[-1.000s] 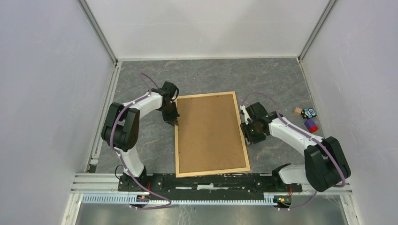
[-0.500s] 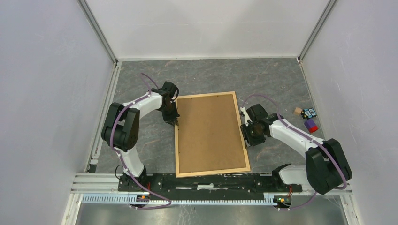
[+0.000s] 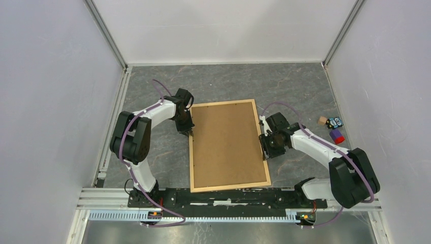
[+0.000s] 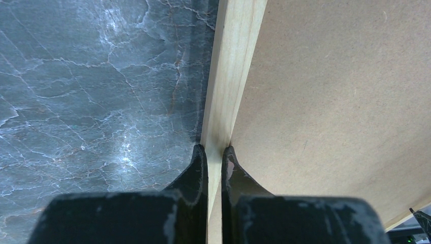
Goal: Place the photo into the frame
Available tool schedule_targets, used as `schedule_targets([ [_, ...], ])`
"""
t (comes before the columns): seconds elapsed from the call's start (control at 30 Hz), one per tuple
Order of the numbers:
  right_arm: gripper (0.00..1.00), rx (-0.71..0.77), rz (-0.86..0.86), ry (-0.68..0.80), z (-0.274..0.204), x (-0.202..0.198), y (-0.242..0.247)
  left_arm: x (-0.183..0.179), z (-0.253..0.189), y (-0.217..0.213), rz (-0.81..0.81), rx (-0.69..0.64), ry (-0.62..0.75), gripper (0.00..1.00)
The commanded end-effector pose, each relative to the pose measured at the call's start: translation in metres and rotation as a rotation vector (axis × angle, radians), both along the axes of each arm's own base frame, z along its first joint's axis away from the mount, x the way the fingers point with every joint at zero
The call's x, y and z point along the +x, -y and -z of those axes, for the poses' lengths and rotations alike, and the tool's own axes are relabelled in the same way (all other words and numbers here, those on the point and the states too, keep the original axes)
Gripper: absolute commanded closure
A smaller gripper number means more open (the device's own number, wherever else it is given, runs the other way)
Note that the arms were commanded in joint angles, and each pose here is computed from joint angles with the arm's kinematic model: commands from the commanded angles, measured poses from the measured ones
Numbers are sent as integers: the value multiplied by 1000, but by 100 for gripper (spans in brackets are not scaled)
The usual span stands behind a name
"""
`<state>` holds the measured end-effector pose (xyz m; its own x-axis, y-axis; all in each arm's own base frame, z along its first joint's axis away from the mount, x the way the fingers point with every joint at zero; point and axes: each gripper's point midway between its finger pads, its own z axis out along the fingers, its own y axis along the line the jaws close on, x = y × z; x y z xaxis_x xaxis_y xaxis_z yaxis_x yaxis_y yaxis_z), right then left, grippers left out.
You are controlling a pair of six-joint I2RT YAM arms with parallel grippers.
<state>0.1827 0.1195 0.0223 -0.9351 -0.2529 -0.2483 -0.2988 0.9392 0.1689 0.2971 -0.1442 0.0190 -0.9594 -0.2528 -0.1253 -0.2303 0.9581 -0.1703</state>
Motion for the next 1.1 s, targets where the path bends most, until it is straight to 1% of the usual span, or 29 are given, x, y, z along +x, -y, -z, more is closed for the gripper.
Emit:
schedule_targets([
  [0.0,54,-9,1,-30,10,-10,3,5,20,-1,-54,30,-8,98],
  [0.2,55,-26,2,-29,11,-13,7,5,21,-1,-51,34,-6,98],
  [0.33,55,-9,17,-37,17,-15,4,5,21,-1,-53,33,-8,98],
  [0.53,55,-62,76,-17,23,-14,14,4,21,-2,-55,36,-9,98],
  [0.7,55,-136,114,-4,31,-11,27,4,21,-1,-54,34,-7,98],
  [0.87,55,-202,172,-8,54,-23,42,3,20,-1,-53,32,-6,98],
  [0.93,54,-182,151,-48,59,-30,38,4,19,-1,-52,34,-3,98],
  [0.97,53,-145,133,-49,55,-28,30,4,19,-1,-51,37,-2,98],
  [1.07,48,-61,113,89,11,13,9,2,20,-2,-50,40,-7,98],
])
